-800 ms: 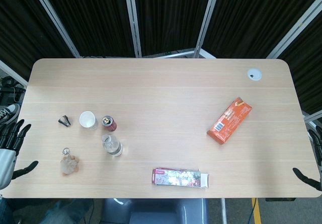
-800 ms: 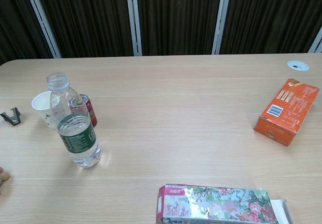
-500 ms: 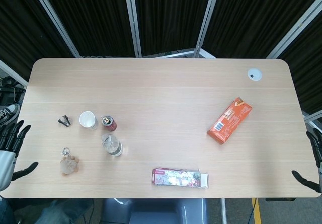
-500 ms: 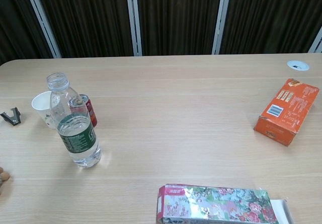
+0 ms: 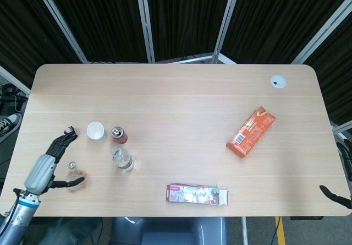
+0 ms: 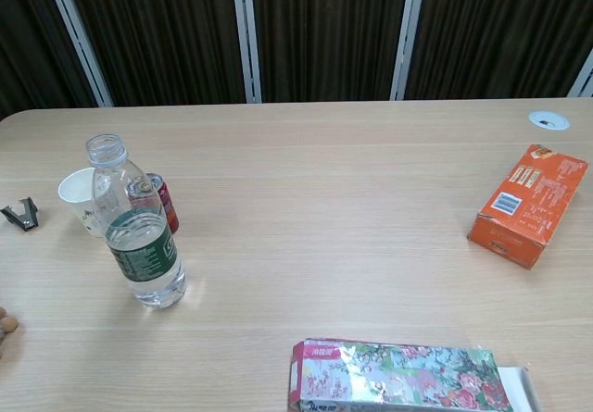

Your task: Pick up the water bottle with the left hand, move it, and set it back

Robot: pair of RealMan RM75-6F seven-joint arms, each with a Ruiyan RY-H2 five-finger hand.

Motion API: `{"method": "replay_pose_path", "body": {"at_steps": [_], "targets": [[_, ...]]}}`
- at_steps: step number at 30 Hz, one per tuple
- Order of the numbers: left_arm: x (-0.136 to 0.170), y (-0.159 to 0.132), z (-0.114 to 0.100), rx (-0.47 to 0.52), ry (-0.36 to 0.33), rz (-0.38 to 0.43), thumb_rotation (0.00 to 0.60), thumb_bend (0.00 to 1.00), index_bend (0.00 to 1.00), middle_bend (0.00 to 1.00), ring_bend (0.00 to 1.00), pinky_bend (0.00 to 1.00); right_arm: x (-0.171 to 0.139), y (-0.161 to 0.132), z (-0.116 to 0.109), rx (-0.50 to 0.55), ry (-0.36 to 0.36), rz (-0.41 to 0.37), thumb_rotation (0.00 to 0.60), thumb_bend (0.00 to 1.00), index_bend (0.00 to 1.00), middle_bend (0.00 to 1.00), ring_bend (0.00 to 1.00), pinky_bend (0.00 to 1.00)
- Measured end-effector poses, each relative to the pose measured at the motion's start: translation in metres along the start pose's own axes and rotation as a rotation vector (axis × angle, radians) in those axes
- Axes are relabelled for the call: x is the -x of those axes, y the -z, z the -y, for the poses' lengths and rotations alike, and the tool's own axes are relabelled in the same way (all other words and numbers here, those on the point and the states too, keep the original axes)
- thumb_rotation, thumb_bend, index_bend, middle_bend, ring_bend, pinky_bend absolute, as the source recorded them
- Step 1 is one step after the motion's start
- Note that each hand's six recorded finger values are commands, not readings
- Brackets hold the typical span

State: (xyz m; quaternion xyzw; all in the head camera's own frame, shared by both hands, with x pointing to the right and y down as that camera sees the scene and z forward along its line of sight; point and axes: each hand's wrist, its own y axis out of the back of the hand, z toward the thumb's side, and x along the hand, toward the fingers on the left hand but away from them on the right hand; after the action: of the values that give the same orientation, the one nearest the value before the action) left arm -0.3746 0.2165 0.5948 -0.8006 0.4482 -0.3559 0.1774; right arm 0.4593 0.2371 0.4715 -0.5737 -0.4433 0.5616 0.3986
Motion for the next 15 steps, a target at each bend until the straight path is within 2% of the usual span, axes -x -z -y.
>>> {"method": "replay_pose_path", "body": {"at_steps": [6,15], "targets": [[-0.026,0.003,0.041,0.252,0.054,0.014,0.6,0.0,0.0,0.0,0.0,0.0,0.001,0.002,0.004,0.003,-0.019,0.007,0.6,0.0,0.0,0.0,0.0,0.0],[-0.056,0.016,0.073,0.433,0.089,-0.014,0.6,0.0,0.04,0.03,0.0,0.0,0.004,0.001,0.012,-0.01,-0.046,0.018,0.6,0.0,0.0,0.0,0.0,0.0]]}}
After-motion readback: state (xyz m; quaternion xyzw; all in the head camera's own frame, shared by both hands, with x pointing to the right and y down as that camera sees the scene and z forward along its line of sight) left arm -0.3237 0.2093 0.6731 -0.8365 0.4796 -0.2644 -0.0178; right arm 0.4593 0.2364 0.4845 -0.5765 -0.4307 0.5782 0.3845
